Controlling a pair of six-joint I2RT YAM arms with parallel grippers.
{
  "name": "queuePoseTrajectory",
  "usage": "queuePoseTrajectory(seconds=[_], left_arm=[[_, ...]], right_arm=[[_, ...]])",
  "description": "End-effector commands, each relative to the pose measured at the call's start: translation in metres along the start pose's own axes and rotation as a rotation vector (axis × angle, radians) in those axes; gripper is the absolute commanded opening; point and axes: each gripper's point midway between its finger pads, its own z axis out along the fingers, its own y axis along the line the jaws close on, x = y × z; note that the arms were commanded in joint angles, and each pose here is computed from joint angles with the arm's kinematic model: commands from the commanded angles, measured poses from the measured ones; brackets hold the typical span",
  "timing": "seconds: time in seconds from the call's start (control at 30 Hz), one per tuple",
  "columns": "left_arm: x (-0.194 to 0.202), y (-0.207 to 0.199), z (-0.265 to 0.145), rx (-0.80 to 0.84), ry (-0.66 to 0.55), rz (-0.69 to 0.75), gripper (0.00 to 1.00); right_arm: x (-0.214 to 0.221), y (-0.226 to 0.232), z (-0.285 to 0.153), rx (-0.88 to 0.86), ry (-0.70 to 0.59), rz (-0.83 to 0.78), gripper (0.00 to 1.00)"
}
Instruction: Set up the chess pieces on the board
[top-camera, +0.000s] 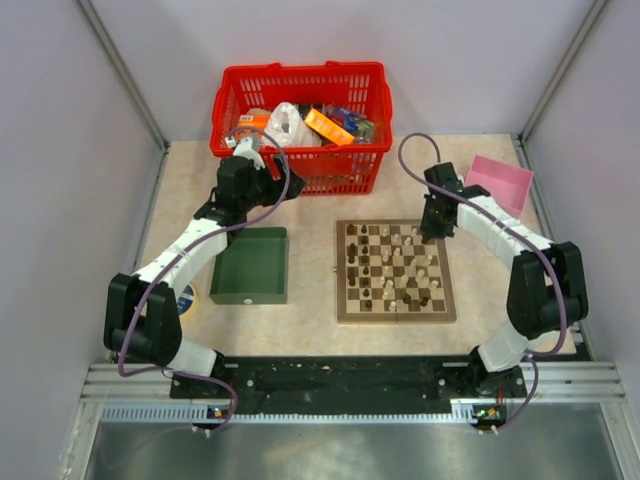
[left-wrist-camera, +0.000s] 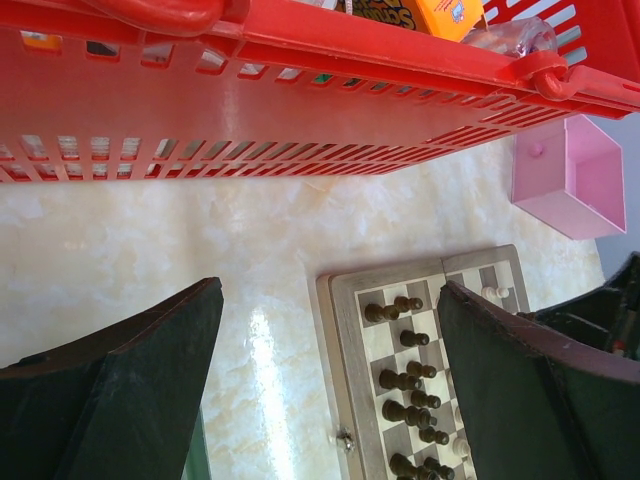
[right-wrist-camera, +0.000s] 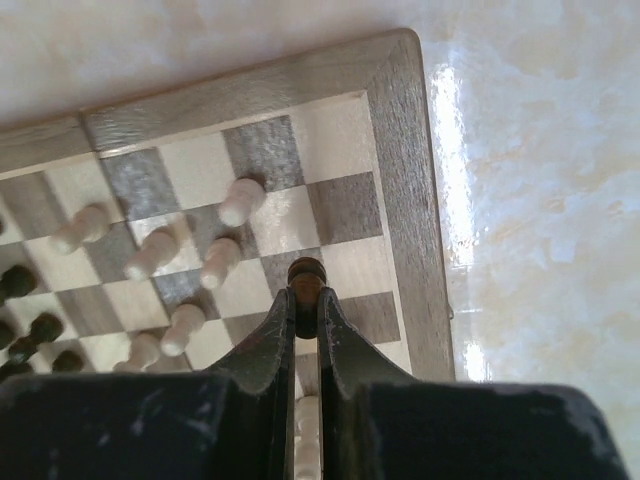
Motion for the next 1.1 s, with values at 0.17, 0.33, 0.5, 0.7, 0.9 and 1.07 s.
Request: queuePoseTrajectory(seconds=[0.17,0.33,0.5,0.7,0.9,1.07], left_arm=[[-0.019,-0.009,-0.004,0.022,-0.061,0.01,0.93],[-0.02,-0.008,-0.008,0.01,-0.069,0.018,0.93],[-0.022,-0.004,-0.013,-0.009,-0.081,0.025,0.93],[-0.021,0.0,-0.013,-0.015,-0.08,0.019,0.93],[-0.022,0.002,-0.014,-0.016,-0.083,0.014,0.93],[-0.023,0.004,-0.015,-0.019,-0.084,0.013,0.93]], right_arm=[[-0.043,0.103,-0.081,-0.255,-0.175,-0.153,0.0],[-0.022,0.167,-0.067,-0.318,-0.136,-0.258,0.0],[-0.008,0.198,-0.049,-0.328,-0.099,-0.29,0.0],[0.001,0.201,-0.033,-0.307,-0.071,-0.3,0.0],[0.007,0.206,-0.024,-0.311,-0.051,-0.312,0.0],[0.011,0.207,-0.019,-0.304,-0.039,-0.326,0.0]])
